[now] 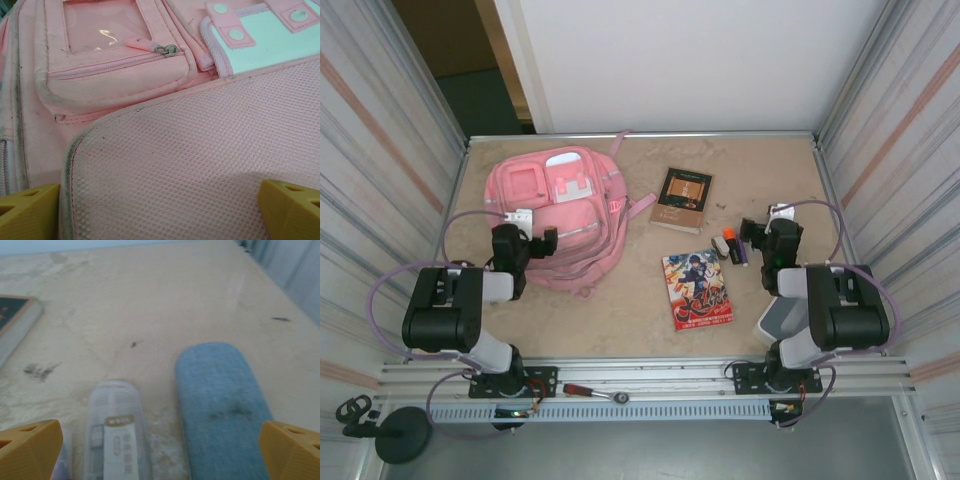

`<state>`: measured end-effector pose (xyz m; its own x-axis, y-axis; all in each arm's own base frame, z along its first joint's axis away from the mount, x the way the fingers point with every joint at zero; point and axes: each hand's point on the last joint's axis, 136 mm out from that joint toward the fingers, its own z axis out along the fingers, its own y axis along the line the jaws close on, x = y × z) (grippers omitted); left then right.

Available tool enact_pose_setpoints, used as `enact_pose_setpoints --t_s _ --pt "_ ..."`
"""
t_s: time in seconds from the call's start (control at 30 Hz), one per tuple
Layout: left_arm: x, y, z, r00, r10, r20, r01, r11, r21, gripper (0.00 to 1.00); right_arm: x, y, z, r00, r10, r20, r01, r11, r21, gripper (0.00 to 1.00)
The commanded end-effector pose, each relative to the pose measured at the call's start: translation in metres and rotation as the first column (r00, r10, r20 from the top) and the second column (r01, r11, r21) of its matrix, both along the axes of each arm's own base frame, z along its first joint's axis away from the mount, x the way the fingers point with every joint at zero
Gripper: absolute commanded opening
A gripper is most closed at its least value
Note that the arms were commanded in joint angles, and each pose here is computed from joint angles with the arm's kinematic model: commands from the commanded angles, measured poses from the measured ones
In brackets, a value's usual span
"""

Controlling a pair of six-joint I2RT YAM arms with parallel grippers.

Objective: Pack books, pencil case, and school supplies into a backpack

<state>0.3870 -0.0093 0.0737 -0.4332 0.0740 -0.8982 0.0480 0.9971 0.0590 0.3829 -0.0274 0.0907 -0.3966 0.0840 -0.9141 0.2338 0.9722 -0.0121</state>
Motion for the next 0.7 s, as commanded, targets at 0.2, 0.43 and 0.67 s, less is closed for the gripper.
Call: enact_pose_setpoints --t_s 0.2,0.43,0.67 --pt "0.008 -0.002 0.018 0.998 -0.017 0.058 0.018 1.000 -0.008 0.99 -0.025 0.004 0.081 0.995 -0.081 0.054 0.055 0.929 0.367 0.99" --pt "-0.025 0.042 0.073 0.950 0.314 0.001 -0.311 0.942 -0.126 0.99 -0.042 0.085 0.112 0.968 0.237 0.080 -0.246 0.845 0.475 0.99" --pt "-0.043 -0.076 0.078 0.980 0.054 -0.191 -0.112 0.945 -0.308 0.99 -0.046 0.157 0.075 0.920 0.379 -0.104 -0.303 0.853 0.426 0.99"
